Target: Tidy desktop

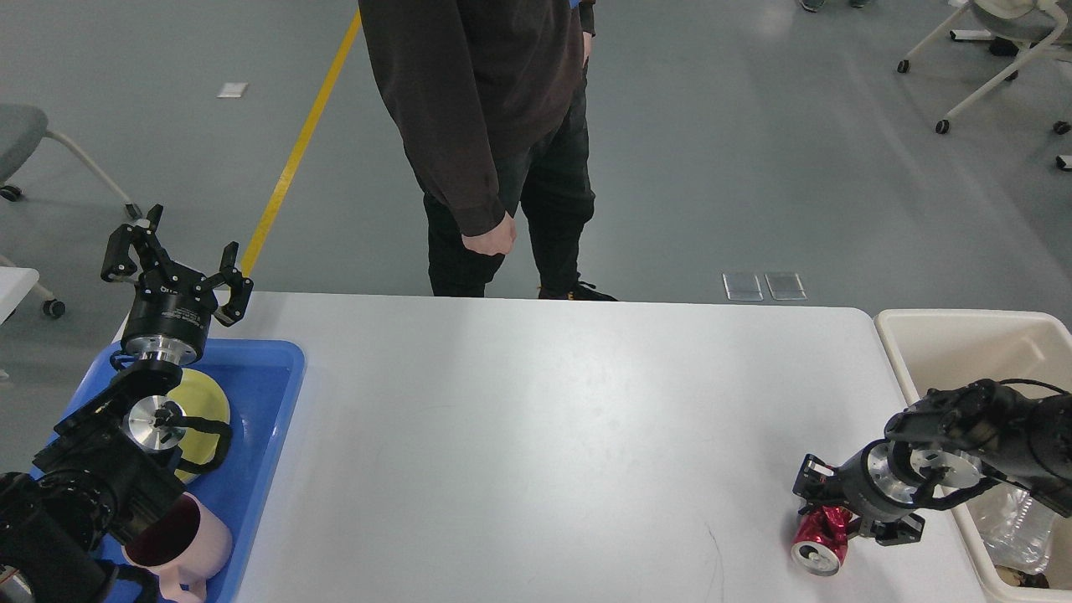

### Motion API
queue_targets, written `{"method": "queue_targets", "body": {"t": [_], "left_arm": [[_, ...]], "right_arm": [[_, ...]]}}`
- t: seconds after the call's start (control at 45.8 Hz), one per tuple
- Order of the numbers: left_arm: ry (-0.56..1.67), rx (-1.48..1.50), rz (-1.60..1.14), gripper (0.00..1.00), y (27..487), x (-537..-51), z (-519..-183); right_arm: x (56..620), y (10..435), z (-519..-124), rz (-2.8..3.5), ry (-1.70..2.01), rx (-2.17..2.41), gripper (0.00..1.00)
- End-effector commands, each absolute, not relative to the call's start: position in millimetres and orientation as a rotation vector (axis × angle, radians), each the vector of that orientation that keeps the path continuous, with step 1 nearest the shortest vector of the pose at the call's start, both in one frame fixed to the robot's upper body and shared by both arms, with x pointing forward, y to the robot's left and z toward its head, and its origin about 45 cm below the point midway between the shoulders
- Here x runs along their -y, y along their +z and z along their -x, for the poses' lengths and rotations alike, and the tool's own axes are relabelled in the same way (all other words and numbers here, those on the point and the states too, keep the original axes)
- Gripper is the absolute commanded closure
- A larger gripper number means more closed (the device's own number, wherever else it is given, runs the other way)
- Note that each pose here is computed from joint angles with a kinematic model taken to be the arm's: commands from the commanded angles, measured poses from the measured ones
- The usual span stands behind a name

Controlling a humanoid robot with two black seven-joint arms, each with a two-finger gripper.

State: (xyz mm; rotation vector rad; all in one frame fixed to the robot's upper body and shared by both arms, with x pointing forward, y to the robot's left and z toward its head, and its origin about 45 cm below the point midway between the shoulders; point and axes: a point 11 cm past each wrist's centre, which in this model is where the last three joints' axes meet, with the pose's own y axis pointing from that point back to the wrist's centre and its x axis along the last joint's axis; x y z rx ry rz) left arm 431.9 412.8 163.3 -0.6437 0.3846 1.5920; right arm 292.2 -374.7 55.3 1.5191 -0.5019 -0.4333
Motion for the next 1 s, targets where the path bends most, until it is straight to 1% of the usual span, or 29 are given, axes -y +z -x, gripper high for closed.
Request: {"method": "queue_targets", "body": {"t": [0.0,0.131,0.306,0.415,0.568,0.677,0.896,0.983], "left_arm": [[1.592,-0.384,0.643,0.04,163.2,-412.9,-431.8],[1.593,-0.385,0.644,0.04,163.3,-413.0,-431.8],[1.591,-0.385,0.644,0.04,163.3,-412.4,-432.0],[1.592,-0.384,0.643,0.04,163.2,-412.9,-431.8],[1.592,-0.384,0.643,0.04,163.2,-412.9,-431.8],[1.592,-0.384,0.643,0.04,163.2,-412.9,-431.8],[1.593,-0.385,0.644,0.04,163.3,-413.0,-431.8],[1.592,-0.384,0.643,0.04,163.2,-412.9,-431.8]], "right_arm": [[373.7,56.9,-292.4,-1.523,-0.438,0.501,1.00],[374.3,62.6,-299.1,-1.531,-0.430,0.524,1.00],[385.2,98.1,-318.8,-1.549,-0.413,0.591,1.00],[391.2,146.7,-343.5,-1.595,-0.381,0.663,1.00],[391.2,242.6,-388.3,-1.714,-0.290,0.744,1.00],[385.3,308.3,-409.0,-1.806,-0.210,0.787,1.00],[384.6,394.4,-423.3,-1.915,-0.077,0.884,1.00],[394.1,408.7,-424.6,-1.912,-0.051,0.933,1.00]]}}
